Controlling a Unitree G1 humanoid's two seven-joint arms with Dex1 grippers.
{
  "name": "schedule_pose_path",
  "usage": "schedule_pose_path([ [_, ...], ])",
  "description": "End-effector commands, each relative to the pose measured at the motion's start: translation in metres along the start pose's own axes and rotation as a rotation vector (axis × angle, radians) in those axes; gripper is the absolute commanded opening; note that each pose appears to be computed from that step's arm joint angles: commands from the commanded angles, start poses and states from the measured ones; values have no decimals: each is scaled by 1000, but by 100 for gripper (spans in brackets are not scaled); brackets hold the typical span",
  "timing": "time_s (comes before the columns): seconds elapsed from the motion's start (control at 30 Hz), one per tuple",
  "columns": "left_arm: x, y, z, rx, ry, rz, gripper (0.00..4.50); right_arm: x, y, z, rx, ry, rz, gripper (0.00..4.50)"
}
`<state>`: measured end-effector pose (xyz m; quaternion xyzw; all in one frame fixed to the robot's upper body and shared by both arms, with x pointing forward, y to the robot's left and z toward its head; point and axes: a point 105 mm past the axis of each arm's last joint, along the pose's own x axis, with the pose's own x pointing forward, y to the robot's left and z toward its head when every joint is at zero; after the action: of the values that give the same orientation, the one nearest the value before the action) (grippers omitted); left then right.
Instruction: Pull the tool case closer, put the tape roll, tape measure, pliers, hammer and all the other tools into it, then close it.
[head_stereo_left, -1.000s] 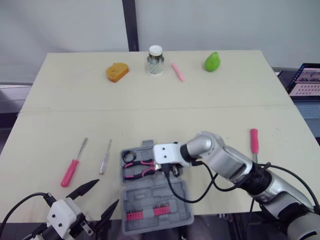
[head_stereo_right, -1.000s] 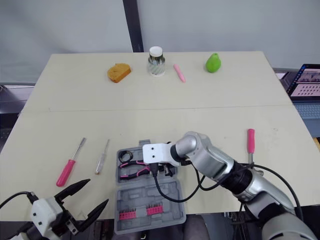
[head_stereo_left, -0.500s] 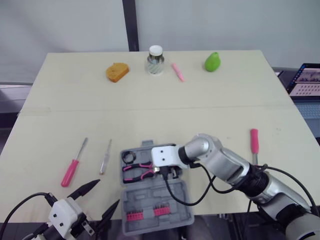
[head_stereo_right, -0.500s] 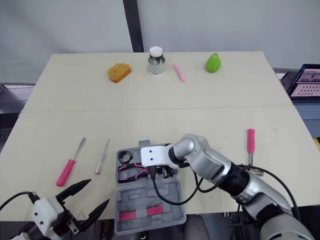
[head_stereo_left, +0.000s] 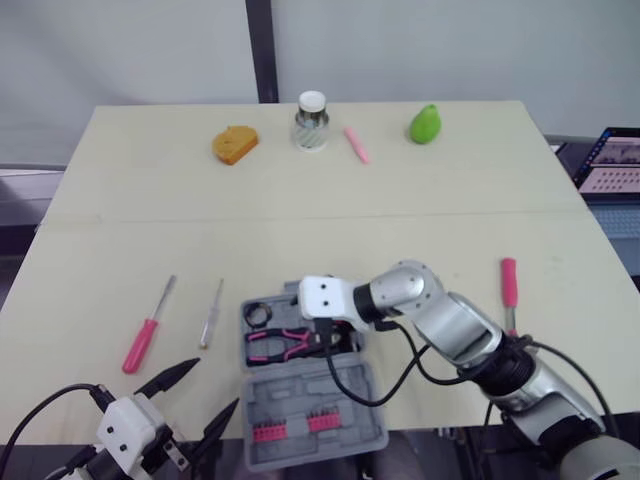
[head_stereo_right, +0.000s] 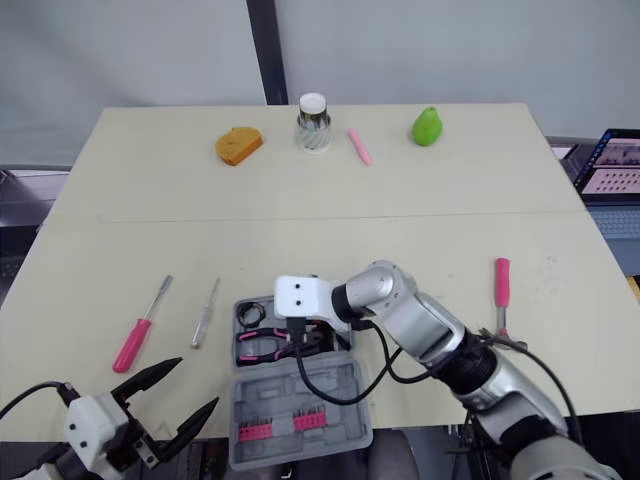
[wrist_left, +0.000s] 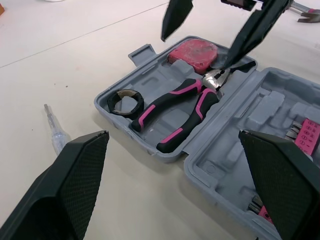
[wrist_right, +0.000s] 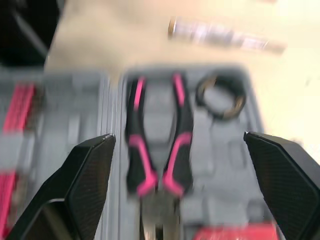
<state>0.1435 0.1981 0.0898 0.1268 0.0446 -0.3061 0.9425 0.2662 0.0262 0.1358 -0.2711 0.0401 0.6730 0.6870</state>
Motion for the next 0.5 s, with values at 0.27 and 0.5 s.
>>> schedule_pose_path([
  [0.27,6,1,8,34,-26,-18,450,26,3,-42,88,-115,-121,3],
  [0.5,6,2,8,41,-20,-20,450,36,8,-67,93,-35,-119,3],
])
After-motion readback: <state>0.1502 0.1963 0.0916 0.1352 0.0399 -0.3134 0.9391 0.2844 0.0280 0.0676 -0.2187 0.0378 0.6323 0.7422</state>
